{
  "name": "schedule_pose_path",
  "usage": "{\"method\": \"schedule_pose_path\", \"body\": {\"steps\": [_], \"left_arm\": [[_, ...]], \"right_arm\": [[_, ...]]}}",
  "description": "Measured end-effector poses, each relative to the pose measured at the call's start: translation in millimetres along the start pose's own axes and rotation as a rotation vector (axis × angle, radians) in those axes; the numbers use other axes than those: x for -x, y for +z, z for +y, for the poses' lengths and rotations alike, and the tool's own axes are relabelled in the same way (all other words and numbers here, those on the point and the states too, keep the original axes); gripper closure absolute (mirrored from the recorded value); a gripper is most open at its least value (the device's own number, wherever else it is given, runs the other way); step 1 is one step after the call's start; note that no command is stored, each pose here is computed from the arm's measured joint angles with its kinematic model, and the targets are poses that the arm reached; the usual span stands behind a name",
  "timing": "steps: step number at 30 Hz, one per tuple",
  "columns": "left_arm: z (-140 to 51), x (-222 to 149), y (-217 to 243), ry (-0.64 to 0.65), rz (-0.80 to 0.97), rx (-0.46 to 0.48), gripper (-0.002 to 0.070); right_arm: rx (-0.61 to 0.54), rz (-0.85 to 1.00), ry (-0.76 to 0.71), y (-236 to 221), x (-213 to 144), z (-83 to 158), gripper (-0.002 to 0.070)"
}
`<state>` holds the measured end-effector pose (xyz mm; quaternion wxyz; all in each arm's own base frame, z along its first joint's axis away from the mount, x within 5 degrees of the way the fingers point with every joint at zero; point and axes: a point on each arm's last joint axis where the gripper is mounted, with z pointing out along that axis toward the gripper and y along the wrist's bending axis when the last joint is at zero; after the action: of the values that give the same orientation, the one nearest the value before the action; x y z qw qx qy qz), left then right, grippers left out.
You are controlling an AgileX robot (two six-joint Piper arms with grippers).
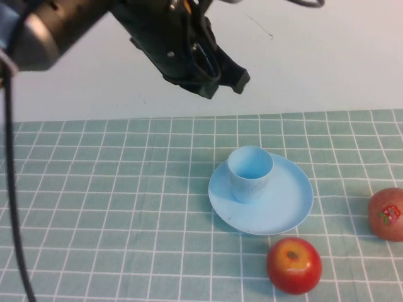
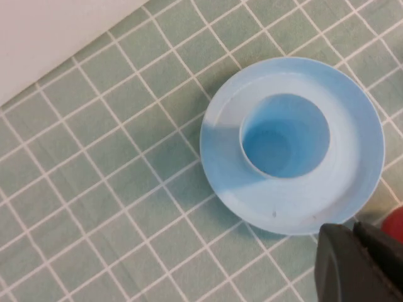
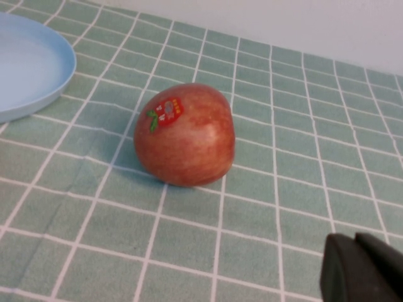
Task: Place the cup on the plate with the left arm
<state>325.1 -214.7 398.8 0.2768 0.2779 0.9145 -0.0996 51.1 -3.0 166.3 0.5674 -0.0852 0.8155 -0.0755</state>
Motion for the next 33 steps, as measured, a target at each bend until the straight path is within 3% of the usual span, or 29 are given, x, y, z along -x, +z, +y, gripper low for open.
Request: {"method": "schedule_pose_path", "body": {"steps": [9,15,20,25,29,33], "left_arm": [[-4.2,-34.7,-140.1,0.017,-0.229,0.013,0.0672],[-6.7,-115.5,-210.2,-0.006,-0.321,0.015,0.0673],[-5.3,-212.4,-230.6,-0.098,-0.419,0.022,0.0673],[1.5,-294.1,-214.1,-0.203,-0.423,0.074,0.0673],[2.3,-331.0,-206.8,-0.231,-0.447,0.072,0.0673],[1.4,-342.1,-208.2,-0.23,-0.474,0.06,0.0673]], "right_arm": [[0.0,0.0,0.0,0.0,0.0,0.0,0.0678],[0.0,0.0,0.0,0.0,0.0,0.0,0.0678],[0.0,0.0,0.0,0.0,0.0,0.0,0.0678],[0.0,0.0,0.0,0.0,0.0,0.0,0.0678],[0.0,0.0,0.0,0.0,0.0,0.0,0.0678],[0.0,0.0,0.0,0.0,0.0,0.0,0.0678]]}}
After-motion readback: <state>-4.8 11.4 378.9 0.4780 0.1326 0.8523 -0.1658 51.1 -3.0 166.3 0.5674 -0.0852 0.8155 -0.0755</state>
